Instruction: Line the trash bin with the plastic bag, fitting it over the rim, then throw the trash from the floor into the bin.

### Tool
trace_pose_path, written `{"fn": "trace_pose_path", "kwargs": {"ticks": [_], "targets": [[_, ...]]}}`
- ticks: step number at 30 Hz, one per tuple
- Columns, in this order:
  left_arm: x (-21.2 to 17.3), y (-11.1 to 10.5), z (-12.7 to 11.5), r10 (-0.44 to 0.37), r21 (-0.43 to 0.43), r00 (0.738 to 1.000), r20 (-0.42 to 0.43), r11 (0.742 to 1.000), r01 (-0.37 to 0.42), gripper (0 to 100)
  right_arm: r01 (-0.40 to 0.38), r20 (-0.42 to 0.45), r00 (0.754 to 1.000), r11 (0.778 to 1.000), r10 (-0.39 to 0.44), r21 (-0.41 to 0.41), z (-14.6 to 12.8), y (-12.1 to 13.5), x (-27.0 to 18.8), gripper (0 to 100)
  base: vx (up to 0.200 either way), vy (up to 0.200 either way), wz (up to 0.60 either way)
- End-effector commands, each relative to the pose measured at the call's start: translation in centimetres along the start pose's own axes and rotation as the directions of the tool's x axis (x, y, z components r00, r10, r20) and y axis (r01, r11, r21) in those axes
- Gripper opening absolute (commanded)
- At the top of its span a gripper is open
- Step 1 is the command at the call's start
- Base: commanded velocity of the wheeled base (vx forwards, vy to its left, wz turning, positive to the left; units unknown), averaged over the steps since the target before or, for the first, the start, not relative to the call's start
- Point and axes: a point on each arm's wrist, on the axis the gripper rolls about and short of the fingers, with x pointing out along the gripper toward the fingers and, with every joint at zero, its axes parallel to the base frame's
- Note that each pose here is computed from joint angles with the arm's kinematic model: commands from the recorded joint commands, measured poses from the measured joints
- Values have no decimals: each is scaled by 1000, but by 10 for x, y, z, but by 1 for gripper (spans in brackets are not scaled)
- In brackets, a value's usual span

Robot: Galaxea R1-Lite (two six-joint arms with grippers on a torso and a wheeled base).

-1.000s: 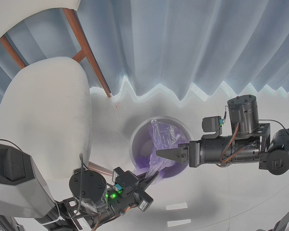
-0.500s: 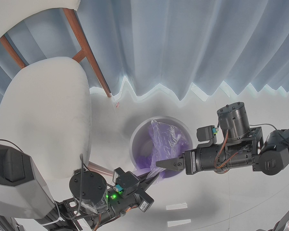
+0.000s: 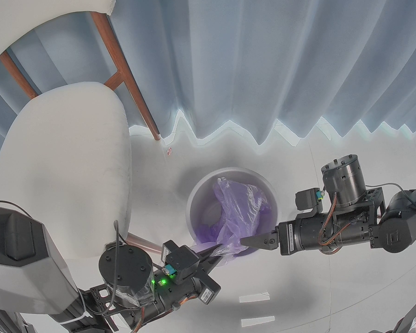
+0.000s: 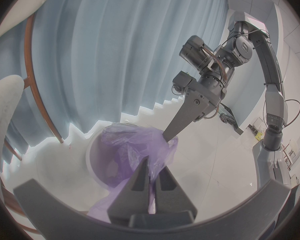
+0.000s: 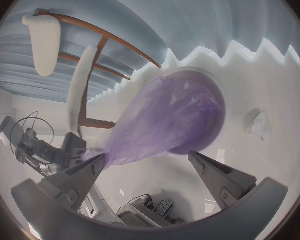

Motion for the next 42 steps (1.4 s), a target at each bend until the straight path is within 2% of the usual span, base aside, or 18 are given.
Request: {"fn": "trace_pose_path", "kwargs": {"ticks": [1,12,23,30,36,42], "targets": [[-1,-1,1,-5,2,1000,4,1000,5,0,40,-15,999,999,-40,27,-4,-12,2,100,0,0,0],[-2,-2,4,-9,1,1000,18,1000,9,0,93,-16,996,993,-92,69,3,-31,14,100,0,0,0],[-3,-4,5,-17,2,1000,17,1000,17,0,40,95,995,999,-42,22,33,-12,4,100,0,0,0],[-5,-9,6,-34,5,999,23,999,34,0,44,2,999,999,-44,20,31,-2,12,100,0,0,0],[-8,-8,14,-33,1,998,53,999,33,0,73,-72,995,997,-71,25,37,-3,23,100,0,0,0],[-9,-7,17,-29,0,997,65,1000,30,0,113,-87,990,993,-110,32,52,-8,36,100,0,0,0]]}}
